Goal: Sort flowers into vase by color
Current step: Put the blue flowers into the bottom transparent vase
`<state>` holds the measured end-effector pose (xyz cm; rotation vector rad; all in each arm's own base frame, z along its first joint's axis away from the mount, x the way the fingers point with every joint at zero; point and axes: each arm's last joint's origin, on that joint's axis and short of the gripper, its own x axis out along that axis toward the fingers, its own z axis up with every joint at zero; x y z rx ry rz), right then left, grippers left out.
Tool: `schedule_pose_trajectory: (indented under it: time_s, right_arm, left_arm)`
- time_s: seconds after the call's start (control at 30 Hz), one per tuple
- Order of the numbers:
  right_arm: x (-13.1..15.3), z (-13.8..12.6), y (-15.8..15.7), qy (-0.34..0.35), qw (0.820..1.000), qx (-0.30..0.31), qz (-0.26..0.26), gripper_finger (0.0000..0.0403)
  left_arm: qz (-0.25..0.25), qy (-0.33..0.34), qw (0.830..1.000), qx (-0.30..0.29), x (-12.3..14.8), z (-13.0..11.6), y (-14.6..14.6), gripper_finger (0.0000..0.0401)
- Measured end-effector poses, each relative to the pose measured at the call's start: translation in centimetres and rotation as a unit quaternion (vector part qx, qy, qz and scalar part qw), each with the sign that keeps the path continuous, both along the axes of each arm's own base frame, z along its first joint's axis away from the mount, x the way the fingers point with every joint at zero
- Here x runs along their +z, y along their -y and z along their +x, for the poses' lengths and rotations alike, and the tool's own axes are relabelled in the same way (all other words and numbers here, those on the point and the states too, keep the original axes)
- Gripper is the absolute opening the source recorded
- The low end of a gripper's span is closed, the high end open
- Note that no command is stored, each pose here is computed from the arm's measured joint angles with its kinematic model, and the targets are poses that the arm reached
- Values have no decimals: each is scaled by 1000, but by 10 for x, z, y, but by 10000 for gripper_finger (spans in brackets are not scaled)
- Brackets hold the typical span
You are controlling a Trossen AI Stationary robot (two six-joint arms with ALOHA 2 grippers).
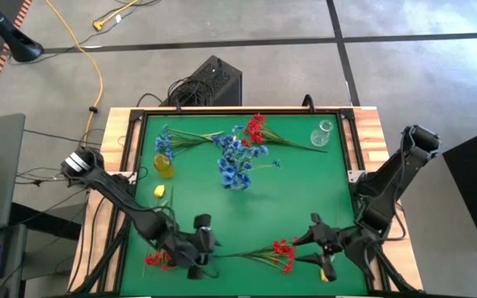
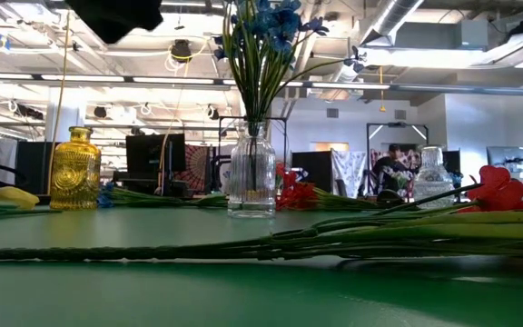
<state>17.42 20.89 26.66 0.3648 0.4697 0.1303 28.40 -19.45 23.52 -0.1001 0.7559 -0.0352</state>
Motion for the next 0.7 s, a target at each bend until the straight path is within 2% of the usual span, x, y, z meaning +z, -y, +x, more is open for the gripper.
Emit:
schedule_pose_trajectory:
  time_s: [0.1,0.33,0.43,0.53,0.6,0.7]
  right_arm:
    - [-3,-6,-2,-3,1000,-10,-16,230]
    - [-5,-14,-2,12,997,-45,-57,230]
    - [-6,-15,-4,17,997,-51,-64,230]
    - [-11,-15,-7,22,994,-54,-91,230]
    - [-12,-14,-6,22,993,-51,-103,230]
    - [-12,-10,-3,20,992,-58,-107,230]
  left_arm:
    - [-6,-30,998,57,17,8,-13,138]
    - [24,-74,996,47,39,14,-31,137]
    - [-18,-61,998,31,36,25,-29,137]
    - [-55,-53,997,-22,25,41,-19,137]
    - [-49,-60,997,-31,20,46,-18,137]
    - [4,-116,993,27,22,39,-35,137]
